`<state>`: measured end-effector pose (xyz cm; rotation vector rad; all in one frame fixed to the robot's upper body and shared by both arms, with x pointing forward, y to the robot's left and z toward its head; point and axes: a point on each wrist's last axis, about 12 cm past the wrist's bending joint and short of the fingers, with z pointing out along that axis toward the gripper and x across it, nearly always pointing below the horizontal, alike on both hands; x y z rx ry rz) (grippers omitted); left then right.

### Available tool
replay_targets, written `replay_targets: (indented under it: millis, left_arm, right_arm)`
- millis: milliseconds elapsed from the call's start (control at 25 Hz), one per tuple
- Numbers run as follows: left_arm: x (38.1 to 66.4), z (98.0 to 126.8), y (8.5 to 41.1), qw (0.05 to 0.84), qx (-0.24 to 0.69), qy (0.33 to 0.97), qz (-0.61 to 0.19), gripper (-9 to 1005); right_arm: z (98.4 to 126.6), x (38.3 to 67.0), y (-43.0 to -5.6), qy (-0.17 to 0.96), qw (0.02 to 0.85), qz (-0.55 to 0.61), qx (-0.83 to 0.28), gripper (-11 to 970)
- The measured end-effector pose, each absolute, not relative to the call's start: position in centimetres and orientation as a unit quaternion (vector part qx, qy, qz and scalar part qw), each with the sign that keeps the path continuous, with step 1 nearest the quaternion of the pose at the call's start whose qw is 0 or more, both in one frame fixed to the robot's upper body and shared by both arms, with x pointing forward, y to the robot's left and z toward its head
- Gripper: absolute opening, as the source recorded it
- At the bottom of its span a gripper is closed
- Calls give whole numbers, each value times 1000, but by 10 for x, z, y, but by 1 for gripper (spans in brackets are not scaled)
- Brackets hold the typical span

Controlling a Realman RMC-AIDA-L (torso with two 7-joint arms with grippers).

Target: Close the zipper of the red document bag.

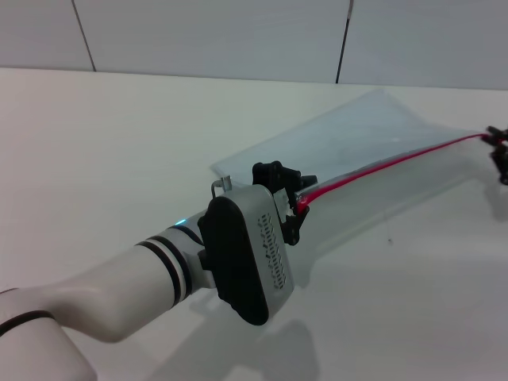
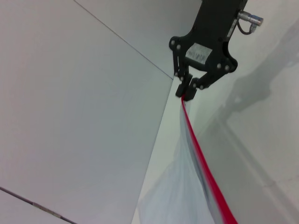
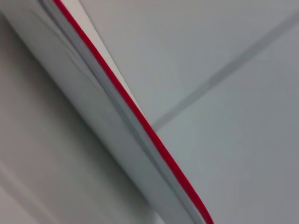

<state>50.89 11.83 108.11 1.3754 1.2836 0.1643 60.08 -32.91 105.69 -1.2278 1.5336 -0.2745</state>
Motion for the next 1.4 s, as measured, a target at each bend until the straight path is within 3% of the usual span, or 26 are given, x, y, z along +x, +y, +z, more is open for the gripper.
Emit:
replay_targets:
  millis: [240,560,920,1200,1400]
  left_arm:
    - [509,1081,119,591,589,546,74,31]
    - [512,1084,125,640,541,541,69,30]
    - [522,1096,150,729,391,559,61,331]
    - [540,1101,184,762,244,599,11,609]
    - [548,1096,218,788,149,596,-44,701]
  right_arm:
    - [1063,604,-351,691,586,-152,-394,111]
    - [1060,585,-358,693,657,-123,-270,174]
    - [1064,538,-350,603,784,-53,-138,610]
    - [1065,525,-334,570,816,-8,-100,882]
    - [1064,526,-332,577,814,46,-55,885]
